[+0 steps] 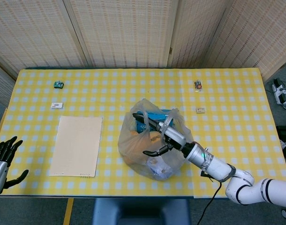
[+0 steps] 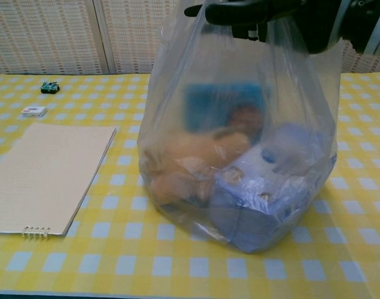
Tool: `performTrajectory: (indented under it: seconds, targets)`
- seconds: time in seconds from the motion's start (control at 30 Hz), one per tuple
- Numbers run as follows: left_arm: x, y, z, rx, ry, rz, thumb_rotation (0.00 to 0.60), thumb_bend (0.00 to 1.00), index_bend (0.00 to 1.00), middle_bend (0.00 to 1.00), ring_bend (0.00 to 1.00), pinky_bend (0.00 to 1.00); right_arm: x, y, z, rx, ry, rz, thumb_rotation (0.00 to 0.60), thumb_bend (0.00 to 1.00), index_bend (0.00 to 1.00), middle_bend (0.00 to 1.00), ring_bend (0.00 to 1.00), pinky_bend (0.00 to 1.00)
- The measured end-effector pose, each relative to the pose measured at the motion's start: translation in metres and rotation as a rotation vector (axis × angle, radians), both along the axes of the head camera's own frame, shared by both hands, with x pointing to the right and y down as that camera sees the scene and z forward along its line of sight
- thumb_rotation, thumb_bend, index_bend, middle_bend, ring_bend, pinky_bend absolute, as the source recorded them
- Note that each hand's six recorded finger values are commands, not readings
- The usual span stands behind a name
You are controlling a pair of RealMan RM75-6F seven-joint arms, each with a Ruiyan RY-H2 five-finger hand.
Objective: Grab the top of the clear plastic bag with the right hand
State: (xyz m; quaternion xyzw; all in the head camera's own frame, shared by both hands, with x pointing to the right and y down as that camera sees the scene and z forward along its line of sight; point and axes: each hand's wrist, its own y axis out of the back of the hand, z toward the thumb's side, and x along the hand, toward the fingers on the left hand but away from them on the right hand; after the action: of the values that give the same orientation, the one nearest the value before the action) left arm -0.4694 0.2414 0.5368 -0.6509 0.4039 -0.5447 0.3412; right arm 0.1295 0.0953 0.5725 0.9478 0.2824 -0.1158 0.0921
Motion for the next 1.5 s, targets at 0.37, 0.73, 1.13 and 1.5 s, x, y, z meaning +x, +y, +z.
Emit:
performTrajectory:
  seconds: [0.37,0.73,1.13,1.5]
  targets:
    - [-0.003,-0.001,-0.003,0.008,0.003,-0.009,0.6,0.31,0.04,0.04,0.0,0.0,-0.031,-0.008,0.006,-0.033,-0.053,-0.008,0.6,0.29,0.0,0.0,0.05,0.0]
    - [-0.005,-0.001,-0.004,0.007,0.007,-0.017,0.6,0.31,0.04,0.04,0.0,0.0,-0.063,-0.01,0.014,-0.142,-0.204,0.019,0.6,0.29,0.0,0.04,0.09,0.0]
    - [-0.008,-0.001,-0.007,0.011,0.01,-0.024,0.6,0.31,0.04,0.04,0.0,0.0,-0.074,-0.021,0.01,-0.288,-0.385,0.137,0.6,0.29,0.3,0.31,0.31,0.26]
    - [-0.006,-0.001,-0.007,0.01,0.012,-0.02,0.6,0.31,0.04,0.04,0.0,0.0,-0.058,-0.033,0.0,-0.452,-0.478,0.304,0.6,0.41,0.75,0.74,0.72,0.64]
